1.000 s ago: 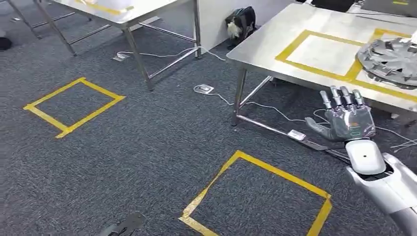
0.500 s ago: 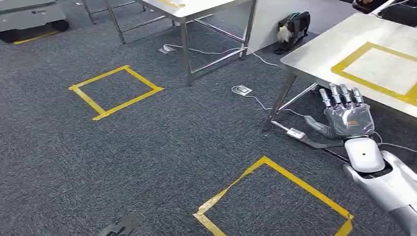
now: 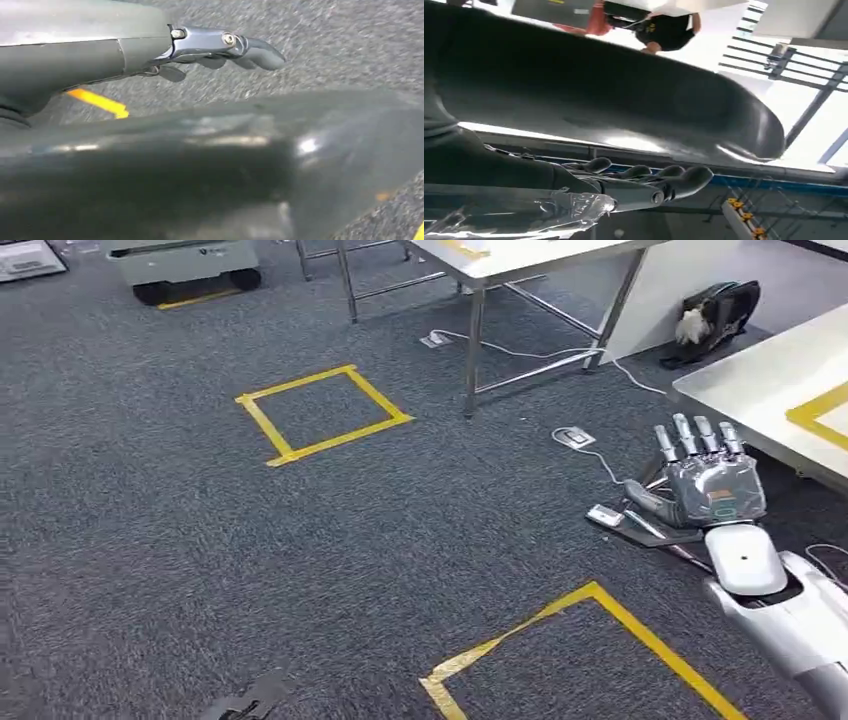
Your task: Take the parts from the cabinet and place them on the table.
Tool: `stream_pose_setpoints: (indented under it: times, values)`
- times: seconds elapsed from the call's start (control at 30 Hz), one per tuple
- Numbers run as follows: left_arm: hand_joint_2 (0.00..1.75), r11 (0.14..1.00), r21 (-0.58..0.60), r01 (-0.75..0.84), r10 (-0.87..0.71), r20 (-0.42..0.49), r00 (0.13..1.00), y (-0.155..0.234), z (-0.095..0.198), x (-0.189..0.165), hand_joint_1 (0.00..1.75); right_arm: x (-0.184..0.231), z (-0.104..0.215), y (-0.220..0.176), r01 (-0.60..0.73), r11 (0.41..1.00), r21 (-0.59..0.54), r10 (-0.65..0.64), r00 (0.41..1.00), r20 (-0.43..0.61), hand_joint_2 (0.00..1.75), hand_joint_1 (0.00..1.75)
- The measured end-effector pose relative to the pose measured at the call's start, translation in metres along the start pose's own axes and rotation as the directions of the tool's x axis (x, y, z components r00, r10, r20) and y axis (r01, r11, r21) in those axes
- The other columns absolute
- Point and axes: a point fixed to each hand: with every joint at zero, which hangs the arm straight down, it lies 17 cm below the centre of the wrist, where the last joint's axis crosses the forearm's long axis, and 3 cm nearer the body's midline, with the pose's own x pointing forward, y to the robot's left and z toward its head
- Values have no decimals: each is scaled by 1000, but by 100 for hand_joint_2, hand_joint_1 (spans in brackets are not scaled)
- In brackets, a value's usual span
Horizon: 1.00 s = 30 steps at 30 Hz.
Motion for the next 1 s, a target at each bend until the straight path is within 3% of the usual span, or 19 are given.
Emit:
stream_pose_setpoints:
  times: [1.0]
  values:
    - [0,1000,-1,-8,8,0,1000,-2,0,2,0,-5,2,3,-6,1000,3,6,1000,-6,0,0]
